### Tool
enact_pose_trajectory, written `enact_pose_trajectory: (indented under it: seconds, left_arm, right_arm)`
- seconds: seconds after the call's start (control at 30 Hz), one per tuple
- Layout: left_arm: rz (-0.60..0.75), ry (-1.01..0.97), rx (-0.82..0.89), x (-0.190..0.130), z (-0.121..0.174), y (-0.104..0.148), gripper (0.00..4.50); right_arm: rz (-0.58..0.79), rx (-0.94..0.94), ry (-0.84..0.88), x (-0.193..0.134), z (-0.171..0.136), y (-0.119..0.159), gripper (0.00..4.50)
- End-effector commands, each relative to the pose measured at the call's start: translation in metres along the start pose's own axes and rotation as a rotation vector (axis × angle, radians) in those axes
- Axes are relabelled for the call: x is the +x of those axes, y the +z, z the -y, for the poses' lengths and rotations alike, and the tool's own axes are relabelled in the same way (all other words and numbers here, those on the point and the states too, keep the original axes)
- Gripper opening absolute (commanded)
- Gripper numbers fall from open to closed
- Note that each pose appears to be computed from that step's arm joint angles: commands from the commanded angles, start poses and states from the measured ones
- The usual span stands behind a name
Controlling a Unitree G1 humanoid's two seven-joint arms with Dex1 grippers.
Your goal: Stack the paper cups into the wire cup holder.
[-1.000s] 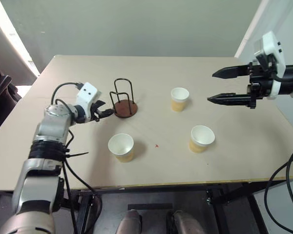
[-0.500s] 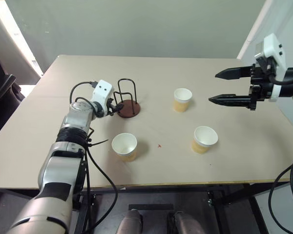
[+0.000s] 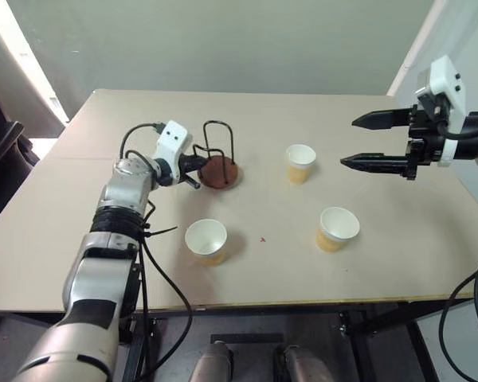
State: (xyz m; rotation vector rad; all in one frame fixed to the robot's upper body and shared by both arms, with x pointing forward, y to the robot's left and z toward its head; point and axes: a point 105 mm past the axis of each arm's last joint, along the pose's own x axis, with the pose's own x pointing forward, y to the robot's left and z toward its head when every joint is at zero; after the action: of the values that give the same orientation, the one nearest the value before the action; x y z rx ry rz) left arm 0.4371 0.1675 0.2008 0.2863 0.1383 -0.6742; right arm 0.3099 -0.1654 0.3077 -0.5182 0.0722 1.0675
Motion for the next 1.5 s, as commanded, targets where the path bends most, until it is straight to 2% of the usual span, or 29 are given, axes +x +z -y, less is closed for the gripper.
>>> enact_pose_trajectory:
  seconds: [0.03, 0.2, 0.37, 0.5, 0.63, 0.77, 1.03, 1.2, 1.27, 1.3, 1.5]
  left_arm:
    - [0.072, -0.186, 0.088, -0.011, 0.028, 0.029, 0.02]
    - [0.072, -0.481, 0.215, -0.027, 0.081, 0.043, 0.02]
    - [0.071, -0.640, 0.279, -0.033, 0.112, 0.051, 0.02]
    - [0.012, -0.780, 0.325, -0.033, 0.134, 0.038, 0.02]
    - [-0.067, -0.804, 0.373, -0.025, 0.138, 0.017, 0.02]
    - [-0.061, -0.846, 0.358, -0.021, 0.145, 0.014, 0.02]
    - [-0.096, -0.898, 0.438, -0.010, 0.150, 0.003, 0.02]
    - [-0.122, -0.857, 0.456, 0.001, 0.143, 0.000, 0.02]
    - [-0.118, -0.871, 0.455, 0.002, 0.145, 0.002, 0.62]
    - [-0.117, -0.880, 0.458, 0.001, 0.145, 0.002, 0.78]
    - [-0.118, -0.888, 0.503, 0.000, 0.146, 0.002, 2.85]
  right_arm:
    - [0.003, -0.037, 0.045, -0.009, -0.009, 0.009, 4.50]
    - [-0.071, -0.024, 0.214, -0.014, -0.037, -0.003, 4.50]
    - [-0.109, -0.005, 0.351, -0.014, -0.063, -0.013, 4.50]
    - [-0.163, -0.006, 0.399, -0.014, -0.074, -0.024, 4.50]
    - [-0.156, -0.005, 0.379, -0.014, -0.074, -0.023, 4.50]
    - [-0.163, 0.006, 0.372, -0.013, -0.076, -0.025, 4.50]
    - [-0.174, 0.012, 0.342, -0.014, -0.076, -0.026, 4.50]
    - [-0.171, 0.016, 0.330, -0.014, -0.077, -0.027, 4.50]
    - [-0.170, 0.015, 0.327, -0.014, -0.077, -0.027, 4.50]
    - [-0.170, 0.014, 0.324, -0.014, -0.077, -0.027, 4.50]
    - [-0.168, 0.014, 0.318, -0.013, -0.076, -0.028, 4.50]
